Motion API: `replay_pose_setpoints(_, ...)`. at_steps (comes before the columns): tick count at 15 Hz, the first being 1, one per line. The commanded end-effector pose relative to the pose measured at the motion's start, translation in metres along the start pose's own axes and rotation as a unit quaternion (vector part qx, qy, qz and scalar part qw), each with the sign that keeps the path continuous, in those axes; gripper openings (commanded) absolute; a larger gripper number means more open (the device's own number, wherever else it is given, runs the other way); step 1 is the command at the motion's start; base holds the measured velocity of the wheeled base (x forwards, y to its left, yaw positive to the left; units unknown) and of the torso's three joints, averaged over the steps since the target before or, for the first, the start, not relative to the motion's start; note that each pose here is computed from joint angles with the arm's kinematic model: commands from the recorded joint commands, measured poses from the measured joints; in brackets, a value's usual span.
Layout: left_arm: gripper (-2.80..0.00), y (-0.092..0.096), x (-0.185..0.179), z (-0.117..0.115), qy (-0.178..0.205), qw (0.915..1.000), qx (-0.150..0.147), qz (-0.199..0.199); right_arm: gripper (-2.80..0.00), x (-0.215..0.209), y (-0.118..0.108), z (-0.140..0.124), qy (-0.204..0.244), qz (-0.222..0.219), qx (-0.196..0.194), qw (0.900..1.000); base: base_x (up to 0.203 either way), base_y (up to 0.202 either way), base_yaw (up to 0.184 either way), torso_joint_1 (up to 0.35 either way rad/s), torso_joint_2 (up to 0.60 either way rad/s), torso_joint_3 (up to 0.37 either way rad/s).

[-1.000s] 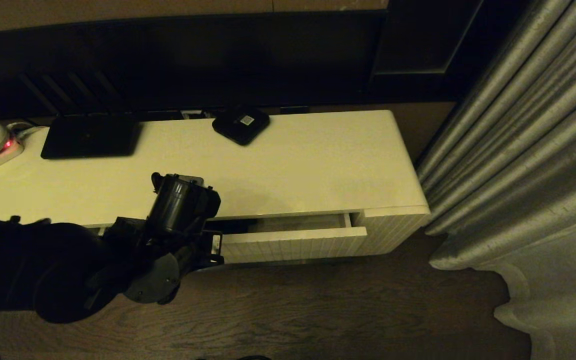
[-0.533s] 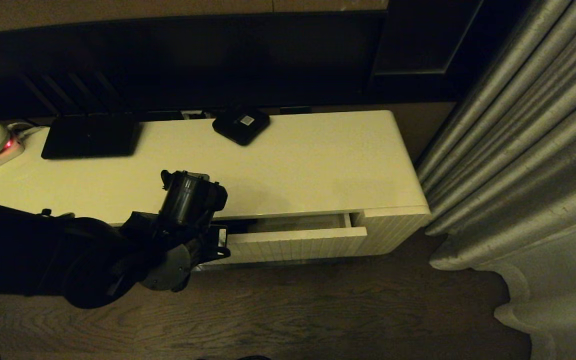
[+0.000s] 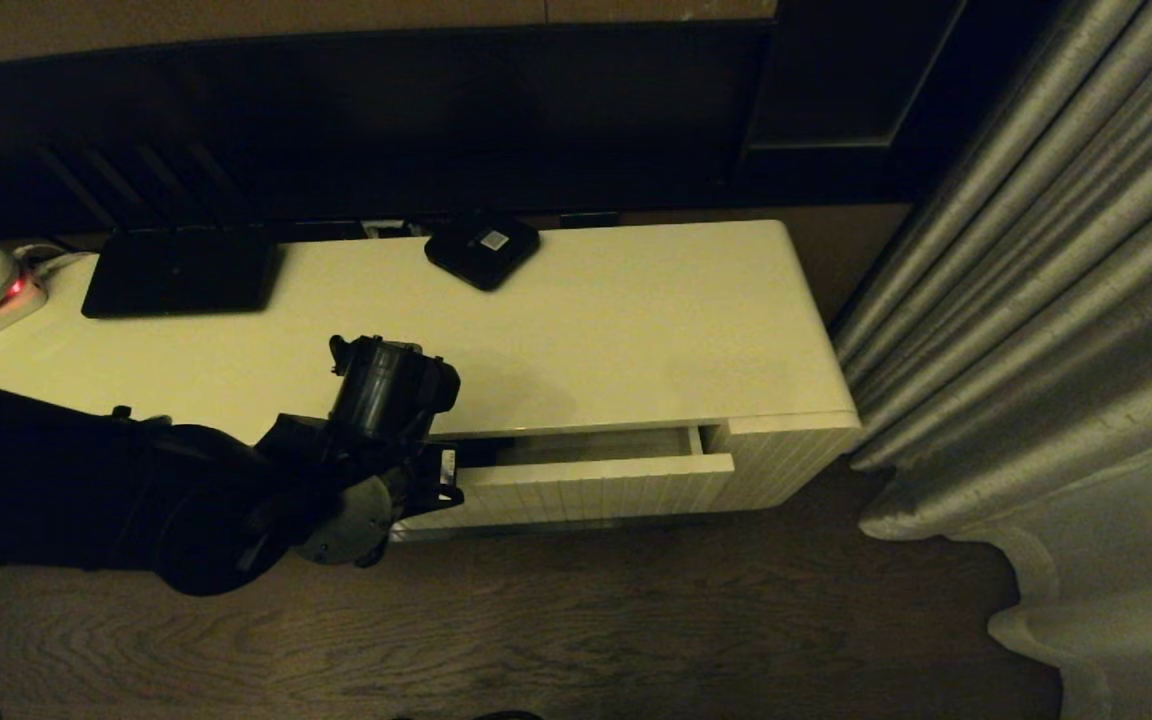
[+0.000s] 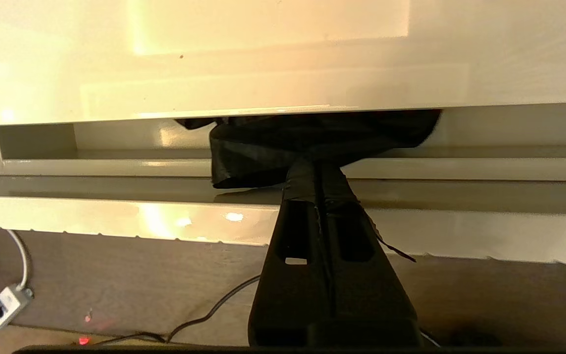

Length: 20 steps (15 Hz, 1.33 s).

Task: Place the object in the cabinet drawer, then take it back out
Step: Open the drawer

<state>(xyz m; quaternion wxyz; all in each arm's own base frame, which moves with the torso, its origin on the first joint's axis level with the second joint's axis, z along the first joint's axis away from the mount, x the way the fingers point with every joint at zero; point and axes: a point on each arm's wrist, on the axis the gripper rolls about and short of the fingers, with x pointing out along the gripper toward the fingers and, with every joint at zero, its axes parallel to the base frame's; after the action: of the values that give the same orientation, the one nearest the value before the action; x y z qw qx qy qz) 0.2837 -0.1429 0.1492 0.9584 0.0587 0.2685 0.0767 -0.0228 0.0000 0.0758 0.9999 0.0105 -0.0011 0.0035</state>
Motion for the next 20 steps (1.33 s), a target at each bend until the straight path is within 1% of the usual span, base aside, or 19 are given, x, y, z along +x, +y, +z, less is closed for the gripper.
replay_pose_setpoints(1, -2.80, 0.000, 0.005, -0.003, 0.007, 1.0000, 0.002, 0.004, -2.80, 0.000, 0.000, 0.000, 0.000, 0.000, 0.000, 1.000, 0.000, 0.000, 0.000, 0.000, 0.00, 0.000)
replay_pose_setpoints(4, -2.80, -0.002, 0.009, -0.009, 0.025, 0.9996, 0.008, -0.011, -2.80, 0.000, 0.000, 0.000, 0.000, 0.000, 0.000, 1.000, 0.000, 0.000, 0.000, 0.000, 0.00, 0.000)
replay_pose_setpoints(5, -2.80, -0.001, 0.008, -0.008, 0.030, 0.9993, 0.008, -0.023, -2.80, 0.000, 0.000, 0.000, 0.000, 0.000, 0.000, 1.000, 0.000, 0.000, 0.000, 0.000, 0.00, 0.000)
replay_pose_setpoints(7, -2.80, 0.000, 0.006, -0.008, 0.041, 0.9987, 0.006, -0.030, -2.80, 0.000, 0.000, 0.000, 0.000, 0.000, 0.000, 1.000, 0.000, 0.000, 0.000, 0.000, 0.00, 0.000)
replay_pose_setpoints(9, -2.80, 0.002, 0.003, -0.011, 0.080, 0.9954, 0.006, -0.051, -2.80, 0.000, 0.000, 0.000, 0.000, 0.000, 0.000, 1.000, 0.000, 0.000, 0.000, 0.000, 0.00, 0.000)
replay_pose_setpoints(11, -2.80, 0.007, -0.001, -0.008, 0.104, 0.9922, -0.002, -0.068, -2.80, 0.000, 0.000, 0.000, 0.000, 0.000, 0.000, 1.000, 0.000, 0.000, 0.000, 0.000, 0.00, 0.000)
replay_pose_setpoints(15, -2.80, 0.015, -0.008, -0.010, 0.134, 0.9888, 0.010, -0.065, -2.80, 0.000, 0.000, 0.000, 0.000, 0.000, 0.000, 1.000, 0.000, 0.000, 0.000, 0.000, 0.00, 0.000)
replay_pose_setpoints(16, -2.80, 0.016, -0.010, -0.011, 0.148, 0.9867, 0.018, -0.065, -2.80, 0.000, 0.000, 0.000, 0.000, 0.000, 0.000, 1.000, 0.000, 0.000, 0.000, 0.000, 0.00, 0.000)
replay_pose_setpoints(17, -2.80, 0.019, -0.013, -0.015, 0.171, 0.9827, 0.029, -0.065, -2.80, 0.000, 0.000, 0.000, 0.000, 0.000, 0.000, 1.000, 0.000, 0.000, 0.000, 0.000, 0.00, 0.000)
replay_pose_setpoints(20, -2.80, 0.020, -0.010, -0.020, 0.196, 0.9773, 0.034, -0.074, -2.80, 0.000, 0.000, 0.000, 0.000, 0.000, 0.000, 1.000, 0.000, 0.000, 0.000, 0.000, 0.00, 0.000)
